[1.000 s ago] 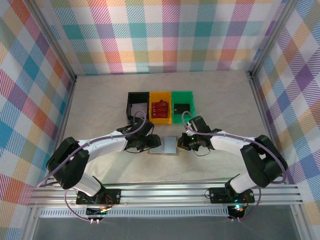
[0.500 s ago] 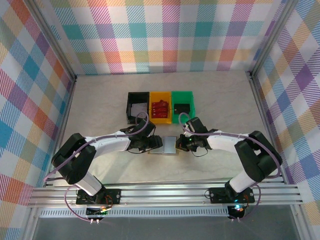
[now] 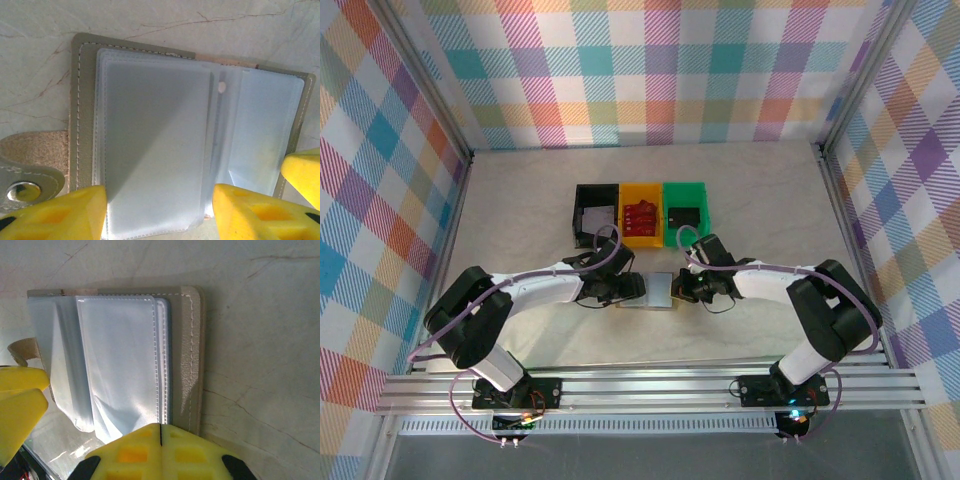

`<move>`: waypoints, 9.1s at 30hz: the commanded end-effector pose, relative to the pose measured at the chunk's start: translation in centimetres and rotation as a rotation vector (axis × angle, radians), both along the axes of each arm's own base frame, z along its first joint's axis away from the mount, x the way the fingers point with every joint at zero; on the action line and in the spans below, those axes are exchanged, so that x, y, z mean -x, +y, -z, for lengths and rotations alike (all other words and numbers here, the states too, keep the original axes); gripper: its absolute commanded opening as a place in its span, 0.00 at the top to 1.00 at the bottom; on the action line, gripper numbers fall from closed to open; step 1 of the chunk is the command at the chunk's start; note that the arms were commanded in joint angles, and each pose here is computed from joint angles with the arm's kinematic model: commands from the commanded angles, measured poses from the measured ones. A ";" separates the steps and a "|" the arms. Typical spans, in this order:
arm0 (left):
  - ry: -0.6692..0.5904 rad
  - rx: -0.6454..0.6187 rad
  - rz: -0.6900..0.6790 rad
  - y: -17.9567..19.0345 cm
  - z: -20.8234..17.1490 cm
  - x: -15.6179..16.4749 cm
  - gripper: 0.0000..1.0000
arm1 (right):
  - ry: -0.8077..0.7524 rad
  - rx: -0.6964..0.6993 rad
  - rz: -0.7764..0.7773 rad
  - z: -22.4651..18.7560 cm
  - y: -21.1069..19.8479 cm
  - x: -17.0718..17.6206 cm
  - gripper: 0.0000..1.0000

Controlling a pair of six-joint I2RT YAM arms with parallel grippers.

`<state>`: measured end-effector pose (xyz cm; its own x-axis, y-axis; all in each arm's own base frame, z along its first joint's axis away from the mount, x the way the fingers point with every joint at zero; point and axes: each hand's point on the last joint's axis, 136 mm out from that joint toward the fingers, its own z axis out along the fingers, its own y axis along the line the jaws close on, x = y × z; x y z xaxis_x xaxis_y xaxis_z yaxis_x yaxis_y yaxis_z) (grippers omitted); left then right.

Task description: Take the credit cards out of the card holder

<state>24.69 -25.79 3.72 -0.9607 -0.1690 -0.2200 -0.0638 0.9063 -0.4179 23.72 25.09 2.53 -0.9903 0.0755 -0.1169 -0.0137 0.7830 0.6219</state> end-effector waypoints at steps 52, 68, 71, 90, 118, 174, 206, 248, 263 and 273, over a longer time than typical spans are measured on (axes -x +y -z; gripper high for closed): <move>-0.062 0.254 0.094 -9.5 -7.1 -1.2 0.41 | -0.088 -0.078 -0.043 -1.9 1.0 -0.2 1.00; -0.071 0.121 0.050 -4.4 -6.0 -1.5 0.38 | -0.188 -0.038 -0.001 -3.7 -0.7 -0.7 1.00; -0.046 0.081 0.036 -2.8 -4.3 -0.8 0.39 | -0.162 -0.062 -0.018 -3.4 0.0 -0.6 1.00; -0.054 -0.066 0.038 0.9 -1.1 -0.6 0.38 | -0.064 -0.080 -0.036 -1.2 1.3 -0.7 1.00; -0.040 0.009 0.030 -0.8 -0.7 -1.0 0.39 | -0.060 -0.077 -0.039 -1.0 1.3 -0.6 1.00; -0.034 0.045 0.042 -2.7 -0.7 -1.2 0.39 | -0.049 -0.077 -0.042 -0.8 1.4 -0.4 1.00; -0.041 -0.008 0.066 -2.3 -0.4 -1.2 0.38 | -0.047 -0.069 -0.041 -0.6 1.3 -0.4 1.00; -0.031 -0.215 0.133 -1.4 0.2 -0.7 0.39 | -0.051 -0.066 -0.045 -0.8 1.2 -0.3 1.00; -0.025 -0.201 0.151 -2.9 0.7 -0.6 0.40 | -0.056 -0.066 -0.045 -0.9 1.2 -0.3 1.00; -0.039 -0.128 0.146 -4.2 -0.5 -0.8 0.40 | -0.059 -0.069 -0.045 -1.0 1.2 -0.3 1.00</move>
